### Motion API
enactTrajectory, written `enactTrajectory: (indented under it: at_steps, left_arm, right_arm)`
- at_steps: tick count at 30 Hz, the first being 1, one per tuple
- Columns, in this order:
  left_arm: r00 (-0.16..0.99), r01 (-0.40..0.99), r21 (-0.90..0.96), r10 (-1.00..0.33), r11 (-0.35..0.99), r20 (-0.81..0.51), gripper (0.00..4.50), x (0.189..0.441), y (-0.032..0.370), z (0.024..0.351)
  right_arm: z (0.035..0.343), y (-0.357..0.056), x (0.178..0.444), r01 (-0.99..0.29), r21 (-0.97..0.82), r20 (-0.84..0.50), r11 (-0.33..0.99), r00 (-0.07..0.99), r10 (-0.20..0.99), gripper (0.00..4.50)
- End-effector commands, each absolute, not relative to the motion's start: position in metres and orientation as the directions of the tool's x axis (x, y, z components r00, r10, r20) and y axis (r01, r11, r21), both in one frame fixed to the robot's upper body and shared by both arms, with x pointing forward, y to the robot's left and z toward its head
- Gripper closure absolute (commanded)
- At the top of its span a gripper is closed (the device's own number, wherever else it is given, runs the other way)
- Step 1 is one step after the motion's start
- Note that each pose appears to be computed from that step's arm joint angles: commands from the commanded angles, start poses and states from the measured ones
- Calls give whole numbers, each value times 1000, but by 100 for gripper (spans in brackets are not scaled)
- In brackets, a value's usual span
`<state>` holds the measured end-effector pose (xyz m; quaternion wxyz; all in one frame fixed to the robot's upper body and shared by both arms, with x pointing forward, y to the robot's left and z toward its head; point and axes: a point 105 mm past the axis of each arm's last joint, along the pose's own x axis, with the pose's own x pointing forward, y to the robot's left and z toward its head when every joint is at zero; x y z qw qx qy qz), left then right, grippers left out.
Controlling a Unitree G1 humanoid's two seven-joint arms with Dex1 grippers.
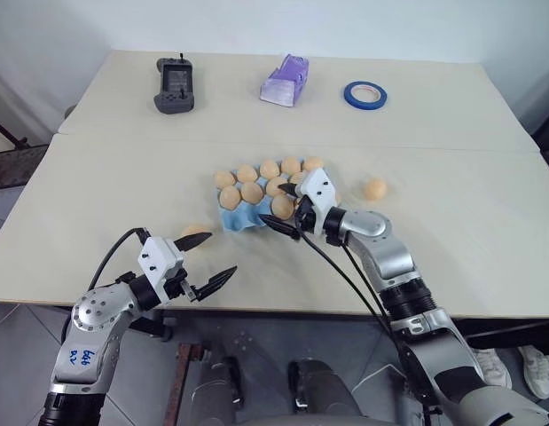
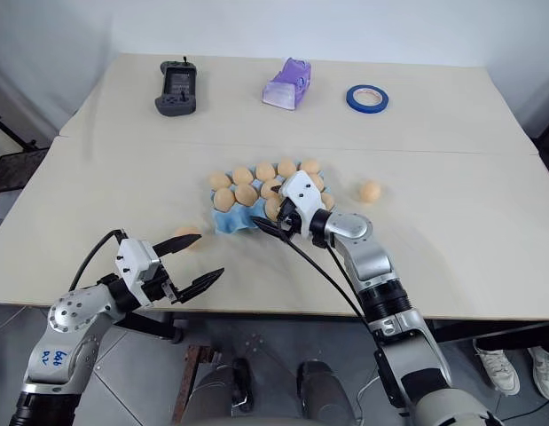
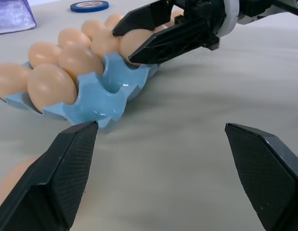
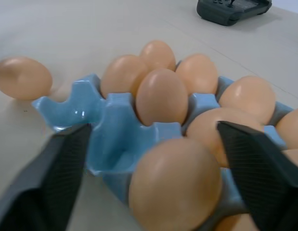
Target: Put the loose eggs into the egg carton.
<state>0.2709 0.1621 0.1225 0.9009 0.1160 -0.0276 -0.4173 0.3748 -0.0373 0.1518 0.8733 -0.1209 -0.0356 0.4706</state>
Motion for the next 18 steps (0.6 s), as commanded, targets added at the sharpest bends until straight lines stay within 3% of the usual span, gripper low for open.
enactTrajectory:
  at_steps: [1,8,14,18]
  left_arm:
    - [619,761,259,-785,595,-14,0,271,154,135]
    - [534,815,260,-845,518,8,0,279,128,140]
    - [420,874,282,-907,395,-33,0,284,99,132]
    - [369,886,307,-929,347,-14,0,290,82,134]
  right_arm:
    - [180,-58,370,-774,-282,46,566,579,814,2]
    - [186,-139,336,-644,-243,206,726,697,687,2]
    - [145,-219,309,-380,-231,156,896,894,420,2]
    - [121,-241,300,-261,-230,139,938,945,297,2]
